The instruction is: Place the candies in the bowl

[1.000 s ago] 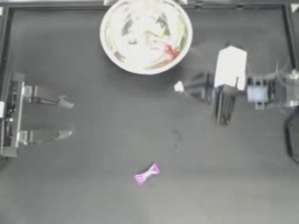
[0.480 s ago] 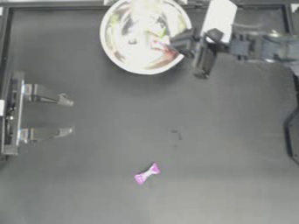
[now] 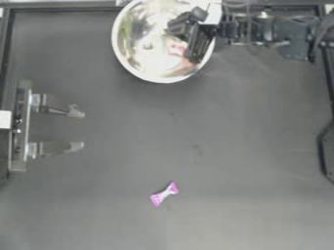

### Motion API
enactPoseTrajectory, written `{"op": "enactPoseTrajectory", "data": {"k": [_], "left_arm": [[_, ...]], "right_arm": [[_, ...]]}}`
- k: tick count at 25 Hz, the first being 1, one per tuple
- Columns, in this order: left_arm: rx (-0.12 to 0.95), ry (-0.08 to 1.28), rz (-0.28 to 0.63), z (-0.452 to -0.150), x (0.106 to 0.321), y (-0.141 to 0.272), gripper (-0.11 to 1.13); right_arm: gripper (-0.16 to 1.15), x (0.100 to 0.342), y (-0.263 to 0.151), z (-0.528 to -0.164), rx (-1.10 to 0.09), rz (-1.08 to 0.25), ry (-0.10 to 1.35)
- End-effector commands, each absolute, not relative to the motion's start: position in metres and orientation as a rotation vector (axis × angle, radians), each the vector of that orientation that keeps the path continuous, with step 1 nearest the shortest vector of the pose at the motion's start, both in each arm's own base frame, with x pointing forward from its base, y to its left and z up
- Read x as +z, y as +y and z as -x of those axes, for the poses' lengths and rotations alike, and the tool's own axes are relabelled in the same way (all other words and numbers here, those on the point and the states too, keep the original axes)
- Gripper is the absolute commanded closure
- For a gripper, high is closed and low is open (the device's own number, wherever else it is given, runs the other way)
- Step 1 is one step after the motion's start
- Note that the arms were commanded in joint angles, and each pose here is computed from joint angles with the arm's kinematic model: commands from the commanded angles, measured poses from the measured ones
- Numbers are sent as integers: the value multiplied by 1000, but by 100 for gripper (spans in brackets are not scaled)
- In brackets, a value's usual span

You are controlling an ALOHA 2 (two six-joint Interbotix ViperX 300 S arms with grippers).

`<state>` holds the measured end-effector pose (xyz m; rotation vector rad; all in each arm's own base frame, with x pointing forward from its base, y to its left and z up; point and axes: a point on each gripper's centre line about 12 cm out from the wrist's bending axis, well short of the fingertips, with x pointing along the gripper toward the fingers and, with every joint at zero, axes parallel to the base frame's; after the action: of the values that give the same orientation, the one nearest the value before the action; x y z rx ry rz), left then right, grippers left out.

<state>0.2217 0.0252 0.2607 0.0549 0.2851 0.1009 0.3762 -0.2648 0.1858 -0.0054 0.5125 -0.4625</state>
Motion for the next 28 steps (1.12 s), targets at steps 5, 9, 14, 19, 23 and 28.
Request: {"op": "enactPoseTrajectory", "data": {"k": [5, 9, 14, 19, 23, 28], "left_arm": [[118, 273, -56, -227, 264, 28, 10], [116, 274, -53, -227, 263, 28, 10], [117, 272, -53, -226, 263, 28, 10], [119, 271, -56, -225, 263, 29, 10], [119, 271, -56, -225, 263, 29, 10], [121, 263, -55, -224, 265, 29, 10]], "right_arm": [[31, 192, -287, -387, -497, 22, 496], [-11, 194, -289, -390, -494, 23, 484], [1, 200, -276, -386, -481, 19, 476], [0, 229, -242, -374, -433, 27, 408], [0, 253, -203, -359, -356, 12, 307], [0, 268, -150, -337, -259, 26, 252]]}}
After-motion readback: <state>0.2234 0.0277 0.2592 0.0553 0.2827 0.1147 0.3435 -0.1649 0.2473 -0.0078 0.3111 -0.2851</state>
